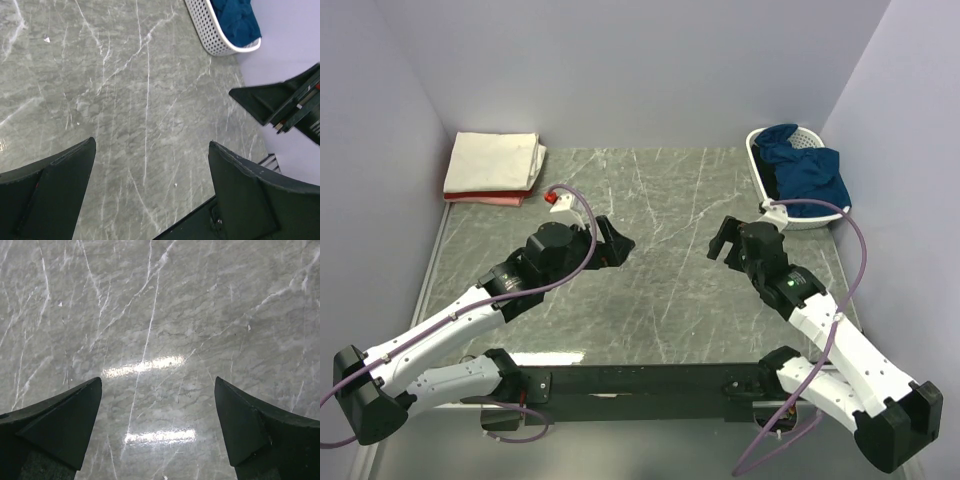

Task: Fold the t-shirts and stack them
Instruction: Grab the tshirt from the pile

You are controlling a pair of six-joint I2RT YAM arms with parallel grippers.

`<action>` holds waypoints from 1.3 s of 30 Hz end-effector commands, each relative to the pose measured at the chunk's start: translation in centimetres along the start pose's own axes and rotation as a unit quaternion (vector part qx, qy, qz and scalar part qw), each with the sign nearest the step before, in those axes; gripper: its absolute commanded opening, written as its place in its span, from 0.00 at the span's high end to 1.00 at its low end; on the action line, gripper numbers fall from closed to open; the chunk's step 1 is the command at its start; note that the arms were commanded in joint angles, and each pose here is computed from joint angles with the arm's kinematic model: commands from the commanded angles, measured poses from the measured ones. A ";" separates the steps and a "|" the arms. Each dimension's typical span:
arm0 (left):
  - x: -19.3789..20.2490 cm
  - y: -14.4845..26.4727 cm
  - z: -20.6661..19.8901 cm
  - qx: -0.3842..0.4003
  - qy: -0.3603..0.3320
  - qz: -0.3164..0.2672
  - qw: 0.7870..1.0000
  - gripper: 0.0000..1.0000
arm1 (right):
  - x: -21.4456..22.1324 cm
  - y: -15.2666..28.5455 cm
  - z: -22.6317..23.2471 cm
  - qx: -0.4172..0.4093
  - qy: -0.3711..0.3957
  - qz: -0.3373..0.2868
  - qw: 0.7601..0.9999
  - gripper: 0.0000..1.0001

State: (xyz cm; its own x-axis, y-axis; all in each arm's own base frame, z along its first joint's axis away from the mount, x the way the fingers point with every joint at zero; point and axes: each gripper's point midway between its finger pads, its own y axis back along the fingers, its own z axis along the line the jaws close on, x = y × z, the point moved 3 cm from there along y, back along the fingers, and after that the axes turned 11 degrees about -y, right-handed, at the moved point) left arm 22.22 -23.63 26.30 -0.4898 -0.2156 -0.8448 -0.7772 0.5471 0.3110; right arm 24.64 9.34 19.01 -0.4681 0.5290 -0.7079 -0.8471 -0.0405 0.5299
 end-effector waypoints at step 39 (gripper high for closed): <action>-1.8 1.1 0.0 -0.018 -0.086 0.030 0.996 0.01 | -20.7 -21.8 -15.4 0.218 -0.190 -0.063 0.955 0.21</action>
State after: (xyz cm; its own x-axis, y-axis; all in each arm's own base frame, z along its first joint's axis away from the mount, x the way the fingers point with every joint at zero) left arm 21.76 -22.75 26.64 -0.4963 -0.0361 -0.8674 -0.7447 0.5312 0.4040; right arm 47.06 -12.27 13.62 -0.2367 0.7720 -0.5899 -0.6264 0.3429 0.7001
